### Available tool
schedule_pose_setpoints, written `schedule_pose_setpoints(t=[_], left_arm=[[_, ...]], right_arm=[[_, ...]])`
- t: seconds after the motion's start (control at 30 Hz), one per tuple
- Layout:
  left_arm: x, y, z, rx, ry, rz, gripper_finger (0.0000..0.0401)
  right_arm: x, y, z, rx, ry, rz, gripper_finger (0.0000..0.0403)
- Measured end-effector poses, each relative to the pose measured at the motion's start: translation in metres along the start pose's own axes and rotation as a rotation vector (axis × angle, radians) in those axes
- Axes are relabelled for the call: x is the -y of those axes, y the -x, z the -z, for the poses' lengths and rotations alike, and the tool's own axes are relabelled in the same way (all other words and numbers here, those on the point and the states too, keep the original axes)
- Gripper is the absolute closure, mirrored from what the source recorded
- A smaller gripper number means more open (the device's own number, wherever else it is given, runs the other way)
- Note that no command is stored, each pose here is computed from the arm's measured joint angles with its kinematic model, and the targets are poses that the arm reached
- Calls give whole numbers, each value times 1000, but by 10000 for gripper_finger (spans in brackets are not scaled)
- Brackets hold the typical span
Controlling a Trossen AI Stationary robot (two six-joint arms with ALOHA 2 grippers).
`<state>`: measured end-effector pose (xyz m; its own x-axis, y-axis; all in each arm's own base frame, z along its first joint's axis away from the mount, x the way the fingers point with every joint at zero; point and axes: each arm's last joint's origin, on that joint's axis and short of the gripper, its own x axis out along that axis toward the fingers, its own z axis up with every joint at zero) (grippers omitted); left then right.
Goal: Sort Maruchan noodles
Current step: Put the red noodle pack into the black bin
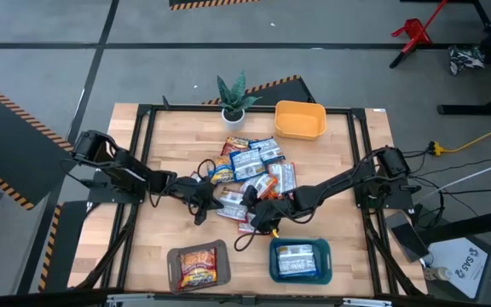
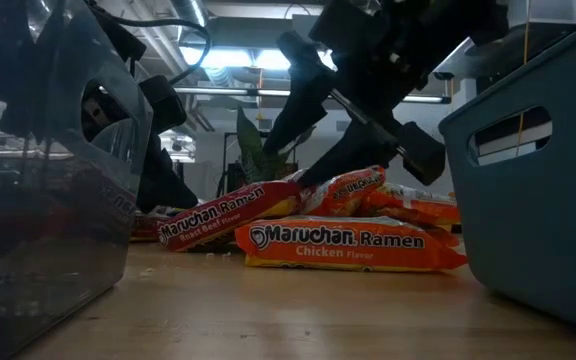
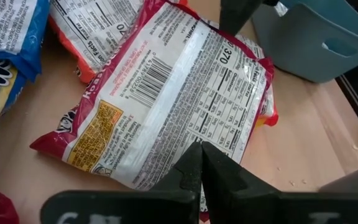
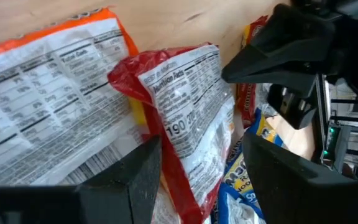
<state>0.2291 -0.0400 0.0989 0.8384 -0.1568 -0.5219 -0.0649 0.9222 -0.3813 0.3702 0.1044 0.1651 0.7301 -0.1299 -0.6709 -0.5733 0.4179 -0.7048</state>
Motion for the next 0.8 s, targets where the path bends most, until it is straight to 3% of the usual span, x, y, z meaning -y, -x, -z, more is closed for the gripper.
schedule_pose_setpoints(t=[0.23, 0.47, 0.57, 0.8], left_arm=[[-1, -1, 2, 1, -28, -19, 400], [9, 14, -12, 97, -28, 96, 401], [7, 22, 0, 131, -34, 133, 401], [-4, 46, 16, 309, -4, 69, 401]], right_arm=[[0, 0, 0, -5, -1, 8, 191], [0, 0, 0, -9, -50, 7, 191], [0, 0, 0, -9, -57, 6, 191], [0, 0, 0, -9, -59, 6, 191]])
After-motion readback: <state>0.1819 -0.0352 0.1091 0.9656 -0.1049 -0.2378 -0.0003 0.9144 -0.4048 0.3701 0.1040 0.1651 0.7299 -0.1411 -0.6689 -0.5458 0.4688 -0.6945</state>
